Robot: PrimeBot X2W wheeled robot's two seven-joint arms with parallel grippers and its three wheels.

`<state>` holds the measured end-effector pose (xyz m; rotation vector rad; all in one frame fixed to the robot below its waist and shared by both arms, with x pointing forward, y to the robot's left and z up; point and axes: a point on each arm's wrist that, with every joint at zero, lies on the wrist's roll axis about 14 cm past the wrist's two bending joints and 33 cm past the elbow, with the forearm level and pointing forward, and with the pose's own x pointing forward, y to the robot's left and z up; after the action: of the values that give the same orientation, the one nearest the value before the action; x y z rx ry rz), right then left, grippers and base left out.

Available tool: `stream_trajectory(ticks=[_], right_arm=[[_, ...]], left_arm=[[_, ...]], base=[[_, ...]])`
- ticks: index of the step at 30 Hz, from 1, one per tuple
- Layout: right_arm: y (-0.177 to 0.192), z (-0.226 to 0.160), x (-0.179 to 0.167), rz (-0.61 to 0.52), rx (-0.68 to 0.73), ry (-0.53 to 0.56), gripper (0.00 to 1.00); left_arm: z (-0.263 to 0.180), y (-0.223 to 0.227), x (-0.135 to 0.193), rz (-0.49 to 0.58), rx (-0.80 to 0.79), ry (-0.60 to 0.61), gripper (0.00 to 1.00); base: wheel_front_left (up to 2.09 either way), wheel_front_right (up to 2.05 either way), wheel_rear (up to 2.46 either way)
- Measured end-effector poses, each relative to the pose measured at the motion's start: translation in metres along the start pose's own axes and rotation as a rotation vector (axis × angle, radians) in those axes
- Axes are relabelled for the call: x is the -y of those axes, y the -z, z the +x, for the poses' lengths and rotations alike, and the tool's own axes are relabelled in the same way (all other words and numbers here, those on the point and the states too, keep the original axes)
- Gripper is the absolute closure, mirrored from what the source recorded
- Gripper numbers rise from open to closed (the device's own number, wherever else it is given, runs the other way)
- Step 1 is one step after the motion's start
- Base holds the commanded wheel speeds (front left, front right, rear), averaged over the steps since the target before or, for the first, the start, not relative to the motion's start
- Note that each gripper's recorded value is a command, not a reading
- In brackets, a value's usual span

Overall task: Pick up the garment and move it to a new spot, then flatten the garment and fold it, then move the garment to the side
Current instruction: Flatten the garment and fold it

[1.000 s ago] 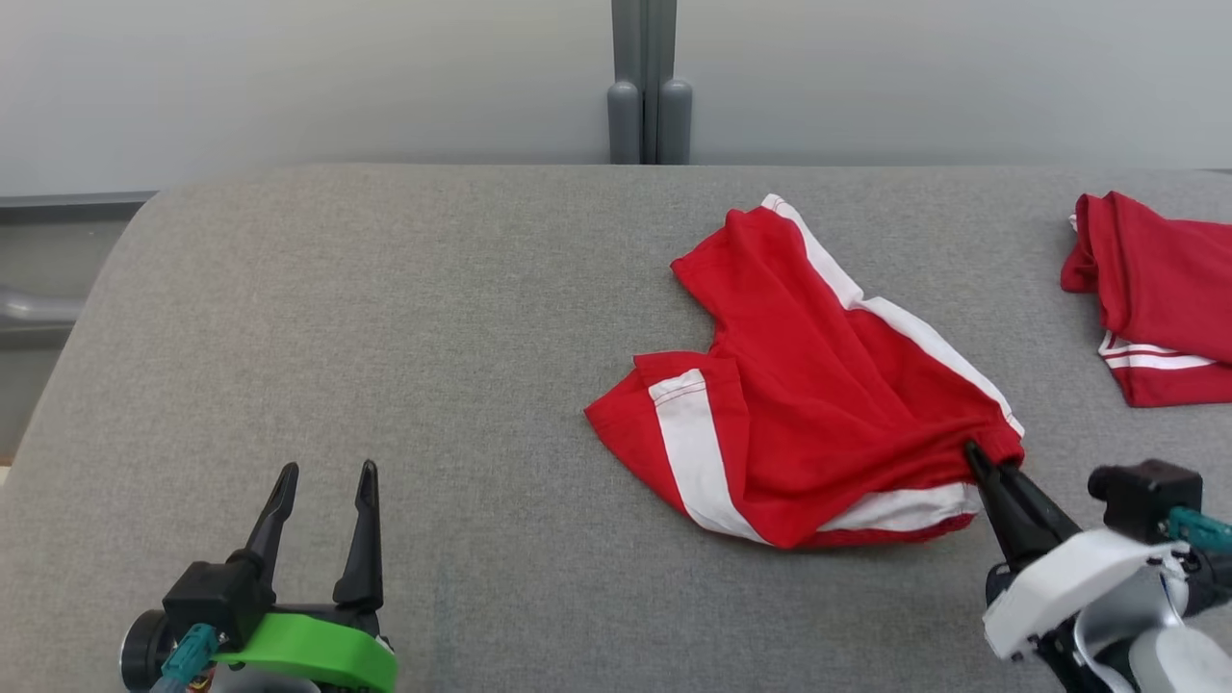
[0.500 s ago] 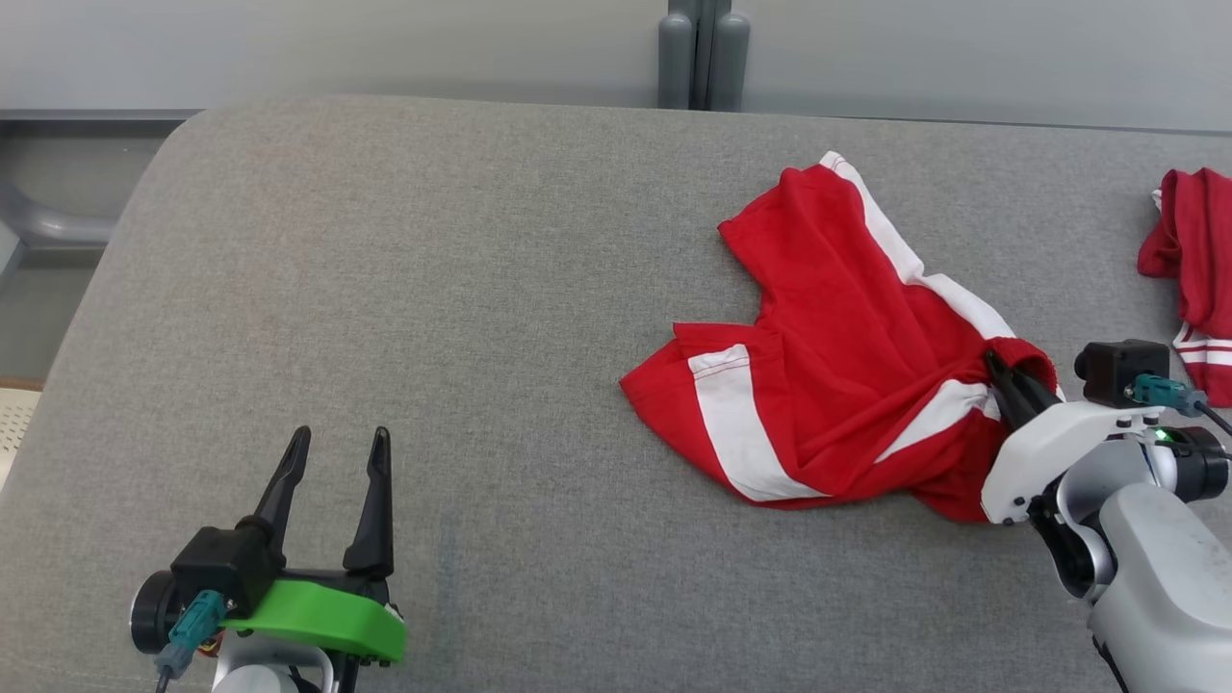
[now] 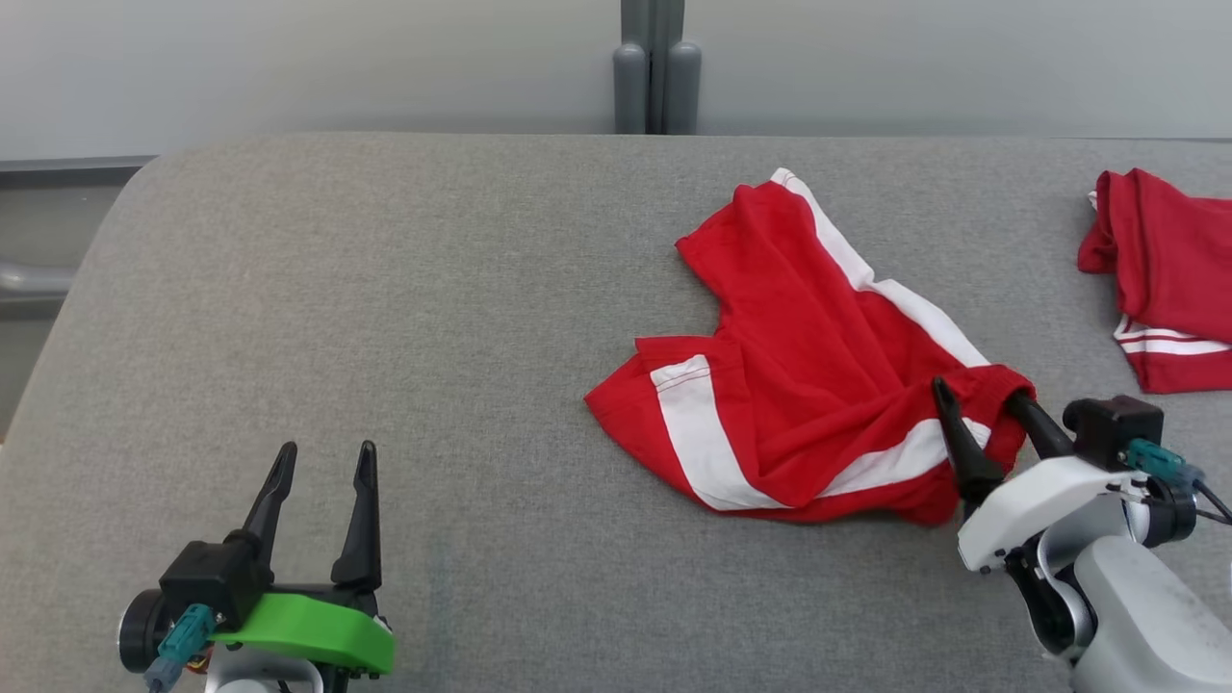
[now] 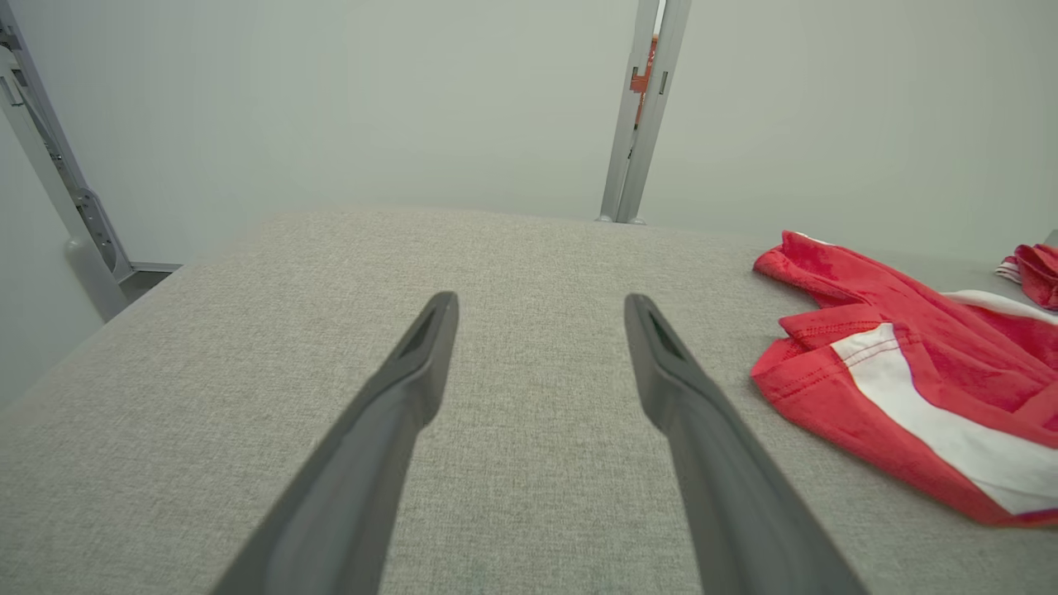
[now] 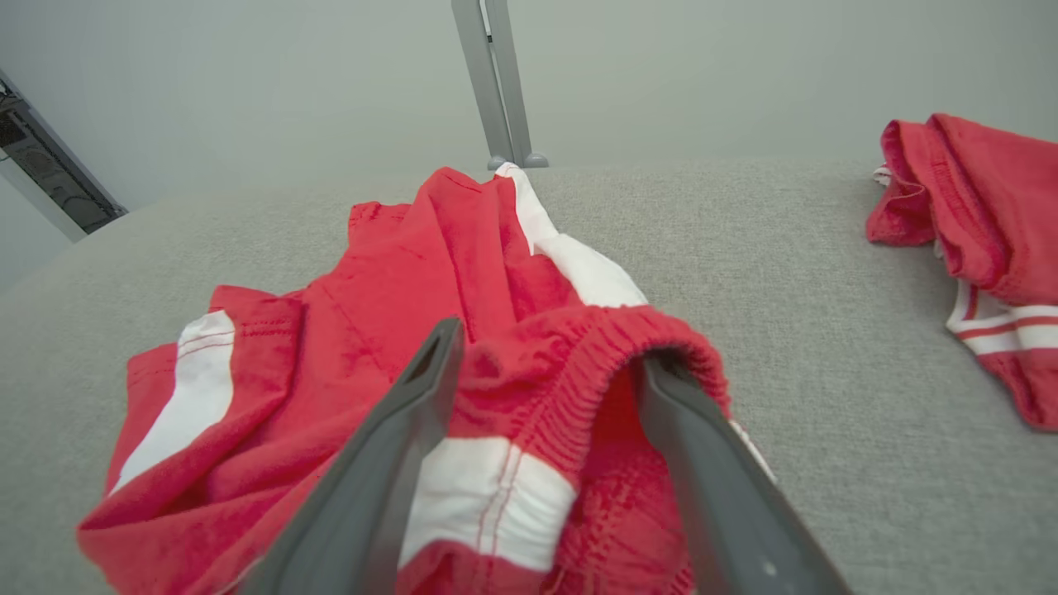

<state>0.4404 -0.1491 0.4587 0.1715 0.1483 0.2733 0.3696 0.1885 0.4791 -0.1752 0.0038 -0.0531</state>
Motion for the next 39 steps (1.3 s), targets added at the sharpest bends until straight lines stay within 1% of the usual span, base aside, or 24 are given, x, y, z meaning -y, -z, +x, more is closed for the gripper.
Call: stream_trajectory(ticks=[10,14,18,23,27,34,39], right_arm=[[-0.011,-0.049,0.011,0.052,0.089,0.057,0.00],[-0.003,-0.062,0.012,0.082,0.074,0.084,0.00],[0.008,-0.072,0.006,0.113,0.050,0.090,0.00],[0.016,-0.088,0.006,0.139,0.046,0.117,0.00],[0.011,-0.098,0.009,0.127,0.071,0.138,0.00],[0.014,-0.123,0.015,0.142,0.078,0.190,0.00],[0.007,-0.128,0.016,0.134,0.102,0.207,0.00]], left_arm=[[0.007,-0.001,0.015,-0.002,0.005,0.049,0.00],[0.008,-0.003,0.020,0.000,0.011,0.063,0.00],[0.007,-0.004,0.022,0.000,0.014,0.069,0.00],[0.000,-0.004,0.017,0.004,0.014,0.056,0.00],[-0.003,-0.004,0.015,0.003,0.012,0.049,0.00],[-0.006,-0.005,0.016,0.001,0.018,0.049,0.00],[-0.005,-0.005,0.018,0.000,0.017,0.056,0.00]], base=[[0.00,0.00,0.00],[0.00,0.00,0.00],[0.00,0.00,0.00],[0.00,0.00,0.00],[0.00,0.00,0.00],[0.00,0.00,0.00],[0.00,0.00,0.00]])
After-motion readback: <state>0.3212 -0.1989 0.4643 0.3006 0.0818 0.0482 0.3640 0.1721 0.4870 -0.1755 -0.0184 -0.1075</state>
